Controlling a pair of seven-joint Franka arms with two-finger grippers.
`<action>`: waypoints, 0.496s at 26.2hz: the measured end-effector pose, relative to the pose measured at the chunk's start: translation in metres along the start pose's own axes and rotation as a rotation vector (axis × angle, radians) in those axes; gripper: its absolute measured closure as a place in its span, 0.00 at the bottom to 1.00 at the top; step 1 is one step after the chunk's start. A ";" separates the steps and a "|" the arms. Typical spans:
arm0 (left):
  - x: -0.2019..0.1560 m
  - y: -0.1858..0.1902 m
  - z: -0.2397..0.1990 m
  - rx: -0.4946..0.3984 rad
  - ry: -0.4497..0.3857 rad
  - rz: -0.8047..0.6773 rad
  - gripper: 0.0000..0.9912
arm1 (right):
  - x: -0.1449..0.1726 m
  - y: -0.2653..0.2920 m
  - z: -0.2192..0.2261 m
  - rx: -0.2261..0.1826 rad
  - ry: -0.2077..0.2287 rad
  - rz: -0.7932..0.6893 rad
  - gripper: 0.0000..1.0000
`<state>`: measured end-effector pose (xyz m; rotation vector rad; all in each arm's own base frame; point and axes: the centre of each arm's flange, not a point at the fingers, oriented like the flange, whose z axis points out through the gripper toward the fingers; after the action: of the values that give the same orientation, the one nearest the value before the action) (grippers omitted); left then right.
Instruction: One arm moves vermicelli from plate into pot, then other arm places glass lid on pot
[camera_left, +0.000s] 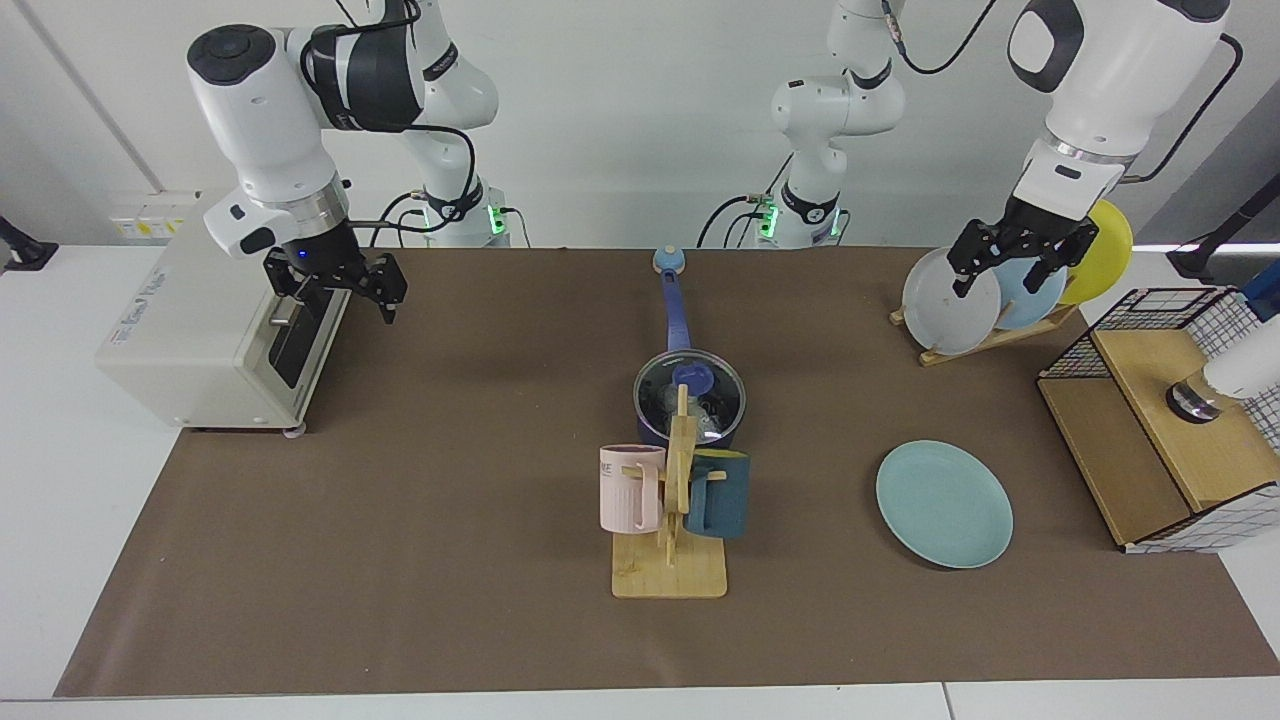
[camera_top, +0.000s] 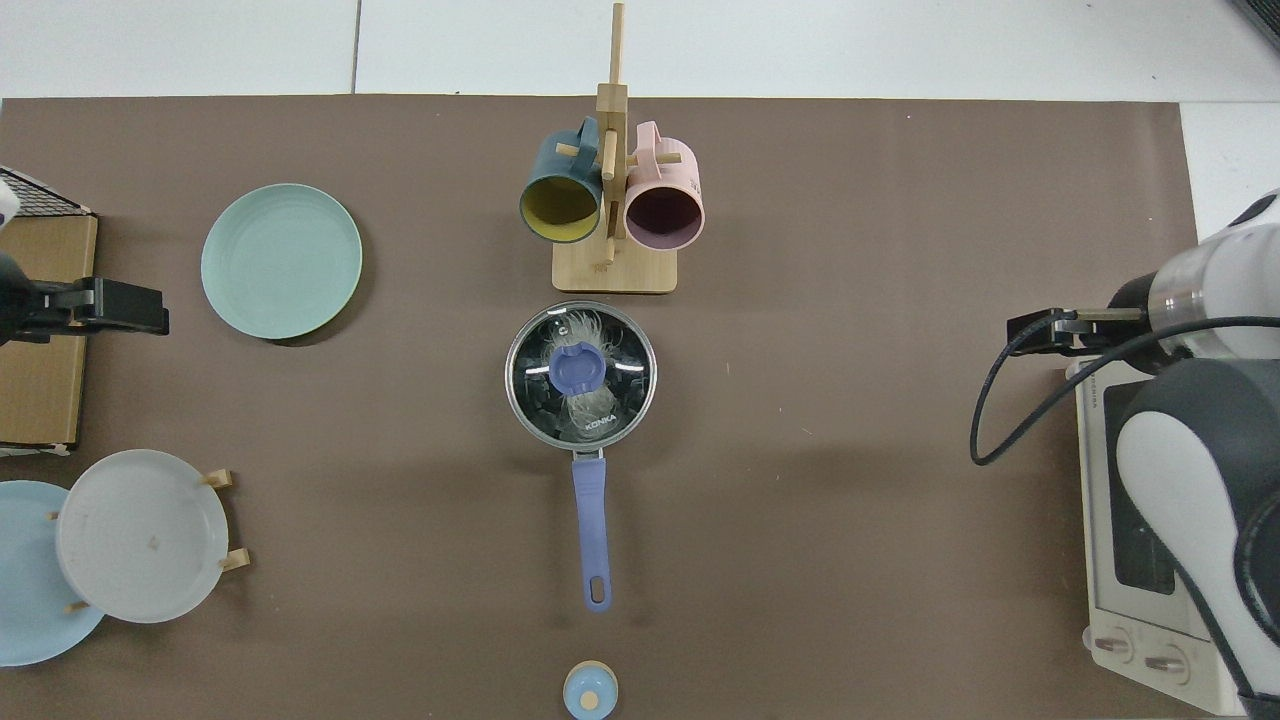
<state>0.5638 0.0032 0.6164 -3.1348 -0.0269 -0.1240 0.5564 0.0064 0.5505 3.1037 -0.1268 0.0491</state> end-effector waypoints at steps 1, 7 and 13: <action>0.000 0.000 0.000 0.000 0.000 0.000 0.00 | -0.002 0.000 -0.003 0.000 -0.003 0.000 0.00; 0.000 0.000 0.000 0.000 0.000 0.000 0.00 | -0.011 0.006 -0.016 -0.001 -0.013 0.008 0.00; 0.000 0.000 0.000 0.000 0.000 0.000 0.00 | -0.014 0.014 -0.020 -0.001 -0.015 0.007 0.00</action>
<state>0.5638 0.0032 0.6164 -3.1348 -0.0269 -0.1240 0.5406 -0.0059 0.5705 3.1029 -0.1378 0.0252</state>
